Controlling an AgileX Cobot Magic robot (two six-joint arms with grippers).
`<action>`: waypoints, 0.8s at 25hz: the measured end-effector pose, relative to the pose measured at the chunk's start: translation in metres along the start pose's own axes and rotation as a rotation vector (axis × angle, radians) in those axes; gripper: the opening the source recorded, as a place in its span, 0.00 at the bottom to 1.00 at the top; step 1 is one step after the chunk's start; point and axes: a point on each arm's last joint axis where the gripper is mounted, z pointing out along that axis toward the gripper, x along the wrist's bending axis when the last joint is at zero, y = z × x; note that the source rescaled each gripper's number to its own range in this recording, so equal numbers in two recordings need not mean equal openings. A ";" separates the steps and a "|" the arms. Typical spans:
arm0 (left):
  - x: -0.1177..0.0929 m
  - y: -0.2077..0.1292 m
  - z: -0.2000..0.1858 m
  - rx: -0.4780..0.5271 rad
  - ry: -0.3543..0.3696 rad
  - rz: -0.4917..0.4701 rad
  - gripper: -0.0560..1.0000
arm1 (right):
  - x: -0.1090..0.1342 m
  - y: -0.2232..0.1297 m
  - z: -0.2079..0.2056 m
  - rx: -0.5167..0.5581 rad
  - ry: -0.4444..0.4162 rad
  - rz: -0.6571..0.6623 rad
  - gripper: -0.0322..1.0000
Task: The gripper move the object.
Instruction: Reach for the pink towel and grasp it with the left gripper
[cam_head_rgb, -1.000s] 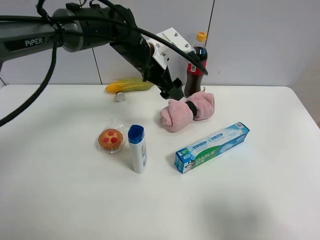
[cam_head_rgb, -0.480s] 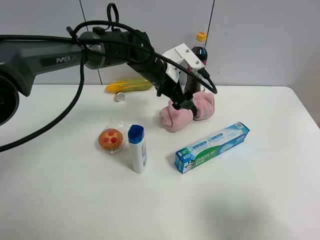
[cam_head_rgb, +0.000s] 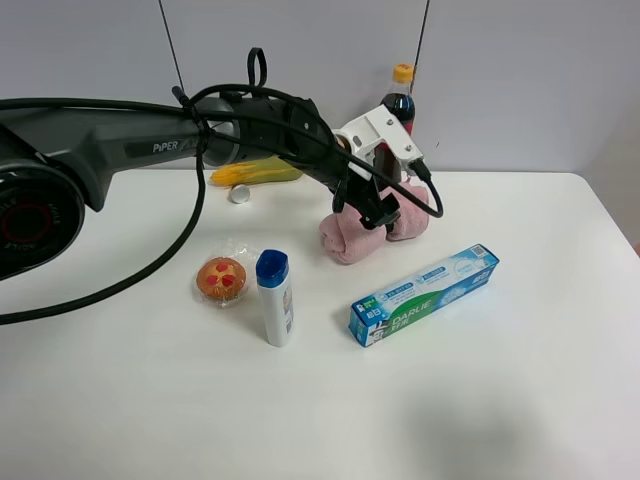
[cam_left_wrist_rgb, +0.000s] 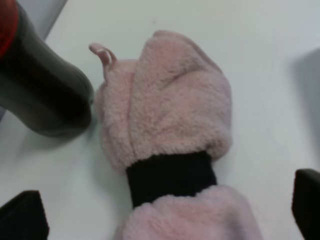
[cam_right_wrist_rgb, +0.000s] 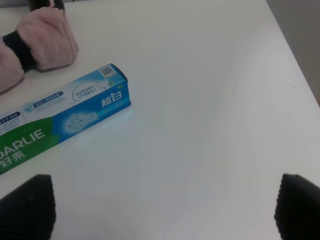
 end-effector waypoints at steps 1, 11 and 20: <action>0.001 -0.001 0.002 -0.007 0.010 0.002 1.00 | 0.000 0.000 0.000 0.000 0.000 0.000 1.00; -0.001 -0.018 0.028 -0.028 0.038 -0.049 1.00 | 0.000 0.000 0.000 0.000 0.000 0.000 1.00; -0.006 -0.039 0.053 -0.012 0.043 -0.119 1.00 | 0.000 0.000 0.000 0.000 0.000 0.000 1.00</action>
